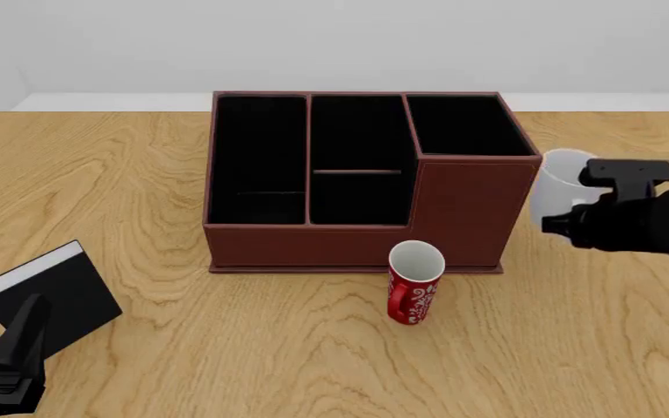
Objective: Pick up the white mug and place it to the right of the caddy.
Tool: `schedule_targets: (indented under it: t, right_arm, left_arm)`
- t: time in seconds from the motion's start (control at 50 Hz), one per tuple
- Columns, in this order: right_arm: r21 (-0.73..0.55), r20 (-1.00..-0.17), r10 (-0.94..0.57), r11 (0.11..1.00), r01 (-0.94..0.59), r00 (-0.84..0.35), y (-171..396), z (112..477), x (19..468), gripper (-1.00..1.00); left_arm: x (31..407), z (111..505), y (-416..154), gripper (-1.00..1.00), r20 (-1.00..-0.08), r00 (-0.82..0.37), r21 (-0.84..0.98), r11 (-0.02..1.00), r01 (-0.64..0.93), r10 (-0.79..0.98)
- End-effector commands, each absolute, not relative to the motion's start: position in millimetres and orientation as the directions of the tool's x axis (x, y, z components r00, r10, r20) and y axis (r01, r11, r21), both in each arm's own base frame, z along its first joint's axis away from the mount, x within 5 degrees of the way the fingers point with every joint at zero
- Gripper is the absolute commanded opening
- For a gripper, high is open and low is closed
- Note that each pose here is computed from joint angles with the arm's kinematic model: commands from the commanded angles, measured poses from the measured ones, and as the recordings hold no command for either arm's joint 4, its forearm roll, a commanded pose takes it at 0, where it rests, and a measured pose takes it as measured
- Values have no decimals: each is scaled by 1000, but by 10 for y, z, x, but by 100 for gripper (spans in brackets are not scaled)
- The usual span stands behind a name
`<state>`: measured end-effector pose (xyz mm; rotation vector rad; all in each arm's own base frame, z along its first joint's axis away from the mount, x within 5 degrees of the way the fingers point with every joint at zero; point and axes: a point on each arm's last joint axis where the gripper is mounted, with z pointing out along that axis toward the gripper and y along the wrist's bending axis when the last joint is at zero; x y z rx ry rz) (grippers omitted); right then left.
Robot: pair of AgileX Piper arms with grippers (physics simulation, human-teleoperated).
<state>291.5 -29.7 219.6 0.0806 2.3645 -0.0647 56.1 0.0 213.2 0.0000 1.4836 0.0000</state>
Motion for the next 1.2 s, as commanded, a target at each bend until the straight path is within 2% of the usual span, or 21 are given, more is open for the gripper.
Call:
schedule_targets:
  t: [0.02, 1.2]
  right_arm:
    - [-14, -695, 46, 997, 78, -718, -275, 2108, 2944, -100]
    - [-5, -643, 62, 996, 85, -763, -276, 1680, 3016, -100]
  left_arm:
    - [561, 2132, 0, 100, -996, 87, 0, 1000, 0, 0]
    - [561, 2132, 0, 100, -996, 87, 0, 1000, 0, 0]
